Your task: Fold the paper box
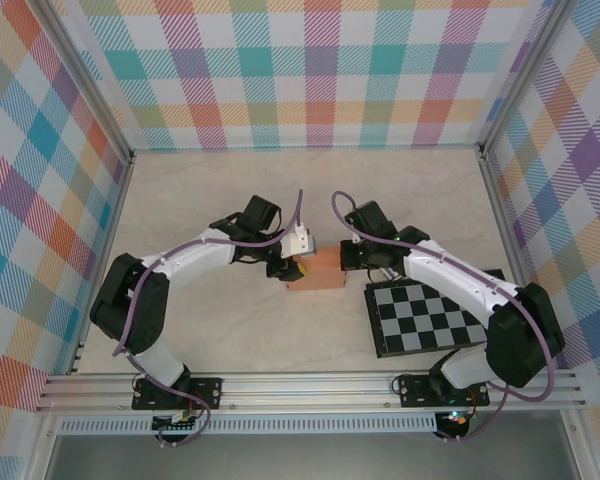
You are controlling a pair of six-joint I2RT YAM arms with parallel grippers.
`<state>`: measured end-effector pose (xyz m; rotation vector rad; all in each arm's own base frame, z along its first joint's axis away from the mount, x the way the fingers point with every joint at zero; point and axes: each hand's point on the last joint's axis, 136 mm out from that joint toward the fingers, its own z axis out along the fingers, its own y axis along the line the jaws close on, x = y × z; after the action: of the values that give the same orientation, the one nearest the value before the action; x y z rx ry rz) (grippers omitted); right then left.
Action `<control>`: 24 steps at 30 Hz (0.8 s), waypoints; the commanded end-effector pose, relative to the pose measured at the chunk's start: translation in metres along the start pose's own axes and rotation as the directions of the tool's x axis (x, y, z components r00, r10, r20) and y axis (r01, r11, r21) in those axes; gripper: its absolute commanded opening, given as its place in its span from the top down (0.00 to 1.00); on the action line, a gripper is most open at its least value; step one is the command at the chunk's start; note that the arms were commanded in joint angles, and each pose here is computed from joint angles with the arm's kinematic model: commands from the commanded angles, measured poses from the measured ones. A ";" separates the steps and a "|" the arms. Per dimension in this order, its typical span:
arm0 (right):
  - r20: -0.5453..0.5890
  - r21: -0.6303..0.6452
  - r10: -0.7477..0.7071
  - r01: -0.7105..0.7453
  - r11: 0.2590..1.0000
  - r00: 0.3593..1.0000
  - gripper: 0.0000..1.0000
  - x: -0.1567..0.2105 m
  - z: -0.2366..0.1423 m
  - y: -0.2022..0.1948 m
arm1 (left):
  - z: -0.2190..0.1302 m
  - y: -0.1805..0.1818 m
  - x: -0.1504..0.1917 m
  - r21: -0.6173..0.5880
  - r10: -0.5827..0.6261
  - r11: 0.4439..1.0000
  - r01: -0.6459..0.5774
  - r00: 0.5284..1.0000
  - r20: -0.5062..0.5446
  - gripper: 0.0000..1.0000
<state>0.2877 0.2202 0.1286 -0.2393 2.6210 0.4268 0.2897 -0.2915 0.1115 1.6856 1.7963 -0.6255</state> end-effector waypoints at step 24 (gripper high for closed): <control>0.183 0.182 -0.023 -0.010 0.983 0.983 1.00 0.007 -0.014 0.003 | -0.119 0.046 -0.026 -0.170 -0.638 0.560 0.811 0.553 0.536 0.12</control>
<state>0.2726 0.2232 0.1298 -0.1990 2.4894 0.2229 0.3122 -0.2446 0.1974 0.7148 2.0145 -0.7166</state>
